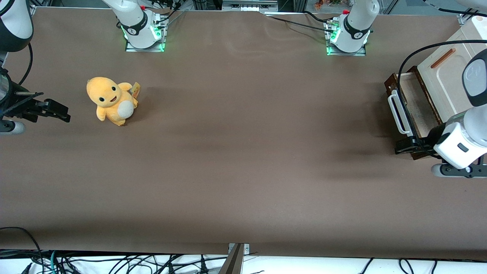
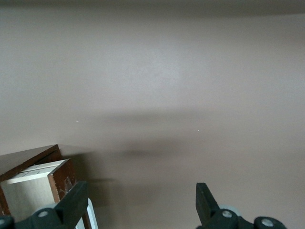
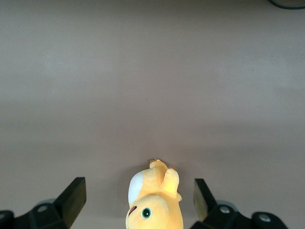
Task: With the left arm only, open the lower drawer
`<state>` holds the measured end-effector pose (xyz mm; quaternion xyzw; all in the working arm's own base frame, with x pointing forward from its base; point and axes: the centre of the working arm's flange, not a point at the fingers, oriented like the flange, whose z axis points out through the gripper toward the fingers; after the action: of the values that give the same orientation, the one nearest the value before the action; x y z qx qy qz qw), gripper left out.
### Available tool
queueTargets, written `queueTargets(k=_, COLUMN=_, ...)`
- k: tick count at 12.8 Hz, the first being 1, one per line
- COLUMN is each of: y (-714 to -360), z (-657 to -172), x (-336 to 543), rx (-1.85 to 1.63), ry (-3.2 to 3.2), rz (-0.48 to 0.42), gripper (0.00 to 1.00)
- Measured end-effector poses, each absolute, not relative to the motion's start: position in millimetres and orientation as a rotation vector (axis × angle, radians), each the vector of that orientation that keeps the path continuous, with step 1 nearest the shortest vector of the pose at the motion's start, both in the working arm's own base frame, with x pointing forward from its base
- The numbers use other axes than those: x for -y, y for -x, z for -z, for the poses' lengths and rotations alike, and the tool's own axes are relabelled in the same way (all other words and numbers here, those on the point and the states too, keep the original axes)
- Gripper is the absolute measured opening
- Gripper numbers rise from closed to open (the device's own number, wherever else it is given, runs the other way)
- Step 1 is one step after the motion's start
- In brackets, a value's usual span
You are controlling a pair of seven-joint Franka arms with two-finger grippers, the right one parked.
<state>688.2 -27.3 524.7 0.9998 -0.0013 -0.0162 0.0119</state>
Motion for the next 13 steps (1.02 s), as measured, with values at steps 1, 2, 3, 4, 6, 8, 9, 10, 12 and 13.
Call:
queueTargets(k=1, y=-688.6, z=-524.8, x=30.7, rx=0.011, ry=-3.117, rz=0.043, gripper=1.00)
queueTargets(k=2, y=-689.0, z=-524.8, x=32.7, rx=0.016, ry=-3.117, rz=0.037, gripper=1.00)
queueTargets(k=3, y=-689.7, z=-525.1, x=32.9, rx=0.016, ry=-3.118, rz=0.028, gripper=1.00)
queueTargets(k=4, y=-690.3, z=-525.2, x=30.6, rx=0.010, ry=-3.120, rz=0.021, gripper=1.00)
queueTargets(k=6, y=-690.9, z=-525.2, x=18.4, rx=-0.022, ry=-3.131, rz=0.018, gripper=1.00)
queueTargets(k=8, y=-691.2, z=-525.2, x=-1.1, rx=-0.065, ry=-3.146, rz=0.016, gripper=1.00)
queueTargets(k=9, y=-691.1, z=-525.2, x=-6.5, rx=-0.077, ry=-3.149, rz=0.017, gripper=1.00)
queueTargets(k=10, y=-691.0, z=-524.8, x=-8.3, rx=-0.081, ry=-3.151, rz=0.018, gripper=1.00)
queueTargets(k=12, y=-690.9, z=-523.8, x=-8.5, rx=-0.082, ry=-3.151, rz=0.022, gripper=1.00)
queueTargets(k=13, y=-690.8, z=-523.6, x=-8.5, rx=-0.082, ry=-3.151, rz=0.023, gripper=1.00)
